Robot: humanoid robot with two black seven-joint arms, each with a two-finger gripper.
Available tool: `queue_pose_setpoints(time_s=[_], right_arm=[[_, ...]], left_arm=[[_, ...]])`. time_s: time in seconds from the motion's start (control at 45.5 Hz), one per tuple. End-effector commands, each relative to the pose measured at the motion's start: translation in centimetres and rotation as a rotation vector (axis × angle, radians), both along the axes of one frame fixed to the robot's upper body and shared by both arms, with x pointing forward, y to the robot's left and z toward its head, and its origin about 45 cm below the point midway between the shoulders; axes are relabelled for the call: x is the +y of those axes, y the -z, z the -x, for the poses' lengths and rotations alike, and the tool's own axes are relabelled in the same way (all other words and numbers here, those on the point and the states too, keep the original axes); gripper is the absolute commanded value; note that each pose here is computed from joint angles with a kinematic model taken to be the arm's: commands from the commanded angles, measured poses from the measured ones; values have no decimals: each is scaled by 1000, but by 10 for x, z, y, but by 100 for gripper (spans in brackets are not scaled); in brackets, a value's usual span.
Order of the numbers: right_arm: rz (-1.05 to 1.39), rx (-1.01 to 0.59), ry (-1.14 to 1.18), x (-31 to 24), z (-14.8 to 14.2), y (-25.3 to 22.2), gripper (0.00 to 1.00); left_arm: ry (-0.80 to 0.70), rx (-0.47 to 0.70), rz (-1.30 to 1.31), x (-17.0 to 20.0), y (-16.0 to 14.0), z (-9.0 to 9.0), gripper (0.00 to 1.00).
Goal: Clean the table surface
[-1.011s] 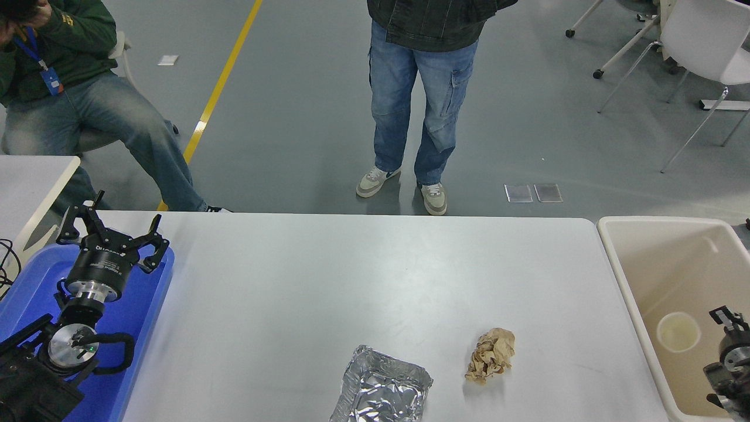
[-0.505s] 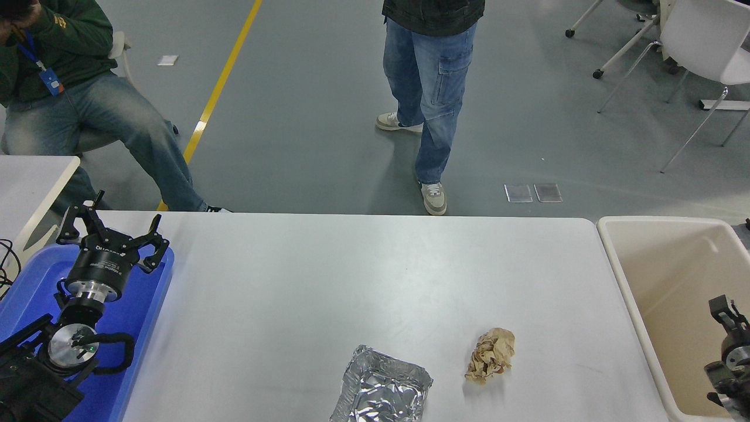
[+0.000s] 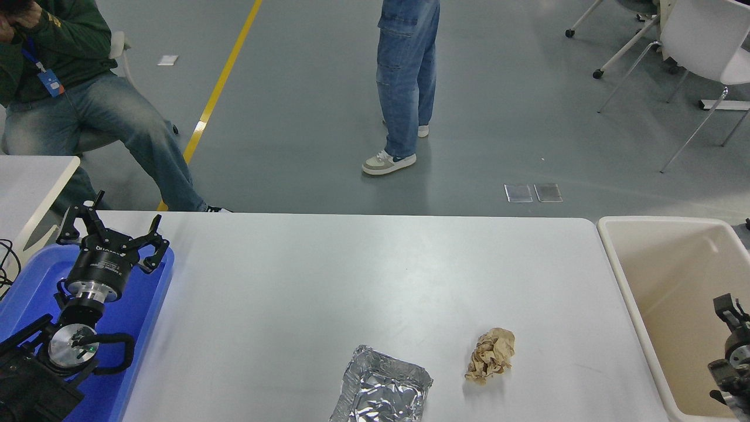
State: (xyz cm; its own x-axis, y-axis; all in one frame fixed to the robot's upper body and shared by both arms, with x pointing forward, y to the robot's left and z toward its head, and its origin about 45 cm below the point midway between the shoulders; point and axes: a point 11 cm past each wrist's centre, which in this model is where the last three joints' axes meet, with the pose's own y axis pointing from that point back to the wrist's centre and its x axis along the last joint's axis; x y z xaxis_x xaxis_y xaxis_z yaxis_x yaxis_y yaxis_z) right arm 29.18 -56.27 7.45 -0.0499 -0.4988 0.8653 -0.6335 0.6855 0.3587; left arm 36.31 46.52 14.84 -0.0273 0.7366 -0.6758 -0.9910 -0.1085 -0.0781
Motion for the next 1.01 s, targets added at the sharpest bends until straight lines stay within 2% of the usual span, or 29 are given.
queue_pose_setpoints(time_s=[0.0, 0.286, 0.462, 0.571, 0.791, 0.857, 0.989], right_arm=[[-83, -20, -30, 20, -8, 12, 100], [-324, -219, 61, 26, -22, 2, 100], [-568, -333, -22, 43, -52, -25, 100], [-729, -441, -28, 57, -61, -35, 100], [-918, -483, -186, 110, -71, -44, 100], [-972, -505, -295, 129, -71, -54, 100], [-1028, -514, -410, 134, -68, -65, 100]], left_arm=[[0, 0, 0, 0, 0, 0, 100], [0, 0, 0, 0, 0, 0, 100], [0, 0, 0, 0, 0, 0, 100], [0, 0, 0, 0, 0, 0, 100], [0, 0, 0, 0, 0, 0, 100], [0, 0, 0, 0, 0, 0, 100], [0, 0, 0, 0, 0, 0, 100]])
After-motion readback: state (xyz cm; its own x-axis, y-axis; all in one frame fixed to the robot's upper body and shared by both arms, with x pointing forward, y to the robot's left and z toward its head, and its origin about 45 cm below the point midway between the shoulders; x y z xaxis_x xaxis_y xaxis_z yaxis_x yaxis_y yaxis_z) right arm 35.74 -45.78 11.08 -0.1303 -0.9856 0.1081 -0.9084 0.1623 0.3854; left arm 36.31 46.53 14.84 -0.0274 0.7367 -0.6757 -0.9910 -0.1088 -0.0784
